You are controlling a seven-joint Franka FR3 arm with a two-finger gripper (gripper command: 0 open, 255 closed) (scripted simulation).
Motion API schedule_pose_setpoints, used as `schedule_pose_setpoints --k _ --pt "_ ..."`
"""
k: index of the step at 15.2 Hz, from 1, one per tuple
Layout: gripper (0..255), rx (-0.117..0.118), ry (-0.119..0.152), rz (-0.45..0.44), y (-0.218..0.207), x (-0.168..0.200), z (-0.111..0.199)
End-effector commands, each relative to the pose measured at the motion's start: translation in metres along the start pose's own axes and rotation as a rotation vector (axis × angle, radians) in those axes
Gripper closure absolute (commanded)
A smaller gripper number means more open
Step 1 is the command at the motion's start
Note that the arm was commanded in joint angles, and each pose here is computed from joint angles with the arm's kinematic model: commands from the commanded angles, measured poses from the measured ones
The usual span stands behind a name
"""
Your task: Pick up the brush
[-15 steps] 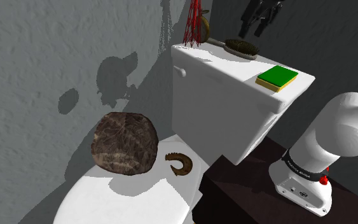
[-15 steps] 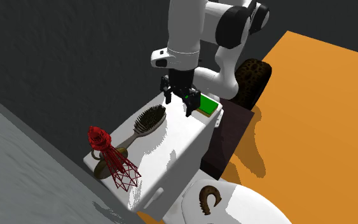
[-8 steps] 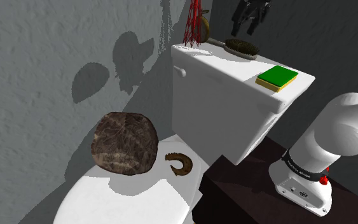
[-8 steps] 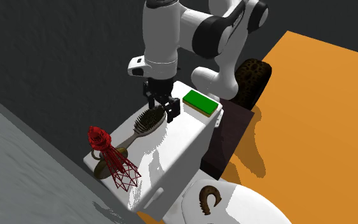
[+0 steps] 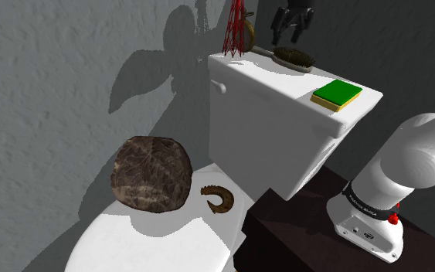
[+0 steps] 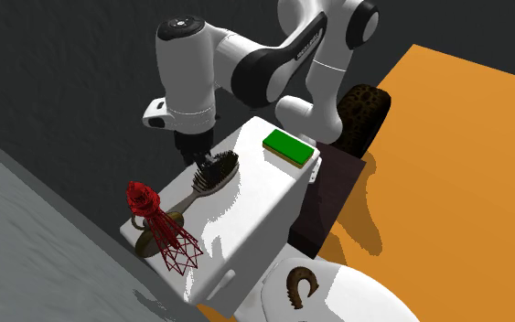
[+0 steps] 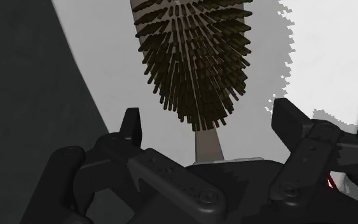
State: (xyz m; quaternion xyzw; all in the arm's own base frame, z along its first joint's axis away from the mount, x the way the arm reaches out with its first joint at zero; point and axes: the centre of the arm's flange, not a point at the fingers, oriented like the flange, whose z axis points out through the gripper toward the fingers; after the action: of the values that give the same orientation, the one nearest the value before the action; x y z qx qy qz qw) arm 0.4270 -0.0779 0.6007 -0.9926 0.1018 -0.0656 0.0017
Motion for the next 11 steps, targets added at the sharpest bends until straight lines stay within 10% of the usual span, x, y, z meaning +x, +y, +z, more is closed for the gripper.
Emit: schedule_pose_setpoints --k 1,7,8,11 --pt "0 -0.001 -0.001 0.001 0.002 0.002 0.011" --pt "0 -0.001 -0.001 0.001 0.002 -0.001 0.035" --pt "255 -0.001 0.000 0.001 0.002 -0.002 0.035" --pt "255 -0.001 -0.001 0.001 0.002 -0.001 0.035"
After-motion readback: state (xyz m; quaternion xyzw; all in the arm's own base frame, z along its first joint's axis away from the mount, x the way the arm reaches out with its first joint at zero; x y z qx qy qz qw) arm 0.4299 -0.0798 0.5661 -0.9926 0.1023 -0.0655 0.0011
